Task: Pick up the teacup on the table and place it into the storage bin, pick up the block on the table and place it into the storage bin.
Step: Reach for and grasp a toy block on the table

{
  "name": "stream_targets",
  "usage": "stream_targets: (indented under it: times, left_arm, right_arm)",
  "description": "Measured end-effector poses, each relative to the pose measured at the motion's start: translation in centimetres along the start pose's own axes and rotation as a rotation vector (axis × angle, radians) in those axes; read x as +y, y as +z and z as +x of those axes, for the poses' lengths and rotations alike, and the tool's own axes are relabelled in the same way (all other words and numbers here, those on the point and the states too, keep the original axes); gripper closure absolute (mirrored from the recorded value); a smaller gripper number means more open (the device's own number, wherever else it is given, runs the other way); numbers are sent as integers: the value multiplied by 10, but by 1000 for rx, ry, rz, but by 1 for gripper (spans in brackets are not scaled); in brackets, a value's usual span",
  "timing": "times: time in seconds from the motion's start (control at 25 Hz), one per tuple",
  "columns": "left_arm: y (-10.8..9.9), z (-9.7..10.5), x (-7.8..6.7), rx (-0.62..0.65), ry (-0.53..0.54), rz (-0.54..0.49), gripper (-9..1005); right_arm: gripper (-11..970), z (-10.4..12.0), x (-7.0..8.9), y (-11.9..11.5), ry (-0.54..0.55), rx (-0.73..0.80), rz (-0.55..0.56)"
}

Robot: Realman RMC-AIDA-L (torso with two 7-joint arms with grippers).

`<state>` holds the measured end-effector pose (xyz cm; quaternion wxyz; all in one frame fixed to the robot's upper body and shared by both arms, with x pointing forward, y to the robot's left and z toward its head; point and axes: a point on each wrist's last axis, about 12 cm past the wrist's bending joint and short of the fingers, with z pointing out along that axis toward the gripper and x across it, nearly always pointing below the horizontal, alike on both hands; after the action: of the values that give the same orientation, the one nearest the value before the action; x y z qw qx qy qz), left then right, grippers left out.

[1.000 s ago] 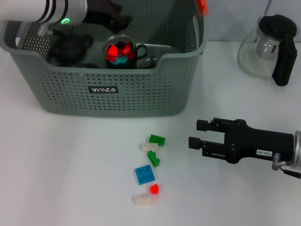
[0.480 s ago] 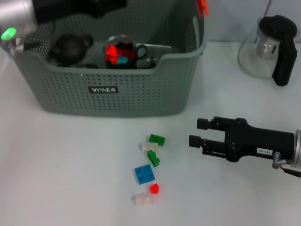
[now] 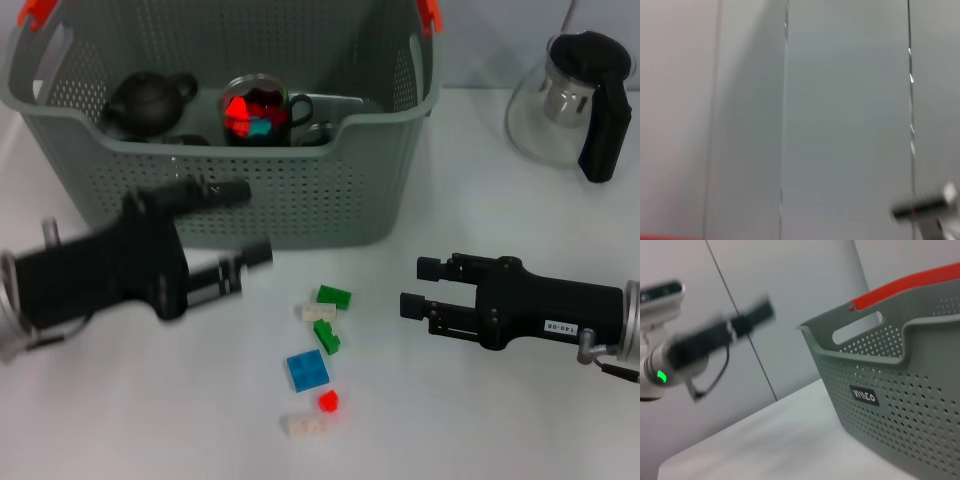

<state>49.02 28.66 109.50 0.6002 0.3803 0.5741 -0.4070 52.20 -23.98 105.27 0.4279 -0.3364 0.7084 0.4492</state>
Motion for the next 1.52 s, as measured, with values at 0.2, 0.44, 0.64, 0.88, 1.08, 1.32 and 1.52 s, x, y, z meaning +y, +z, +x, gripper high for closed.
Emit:
stream_targets:
  times: [0.2, 0.44, 0.64, 0.88, 1.08, 1.32, 1.52]
  left_arm:
    - [-7, 30, -18, 189, -36, 49, 371]
    - [1, 64, -28, 366, 6, 80, 372]
    - [11, 78, -25, 415, 45, 46, 373]
    - [23, 87, -22, 445, 94, 42, 374]
    - [29, 88, -18, 461, 104, 43, 373]
    - [34, 92, -17, 499, 115, 55, 376]
    - [37, 94, -17, 503, 113, 58, 385]
  right_arm:
    - [285, 3, 1, -2, 7, 0, 2]
    - [284, 3, 1, -2, 8, 0, 4]
    - [284, 3, 1, -2, 10, 0, 4]
    - [284, 3, 1, -2, 11, 1, 5]
    - [284, 3, 0, -2, 14, 0, 8]
    - [284, 3, 0, -3, 19, 1, 9]
    - [285, 3, 0, -4, 20, 2, 10]
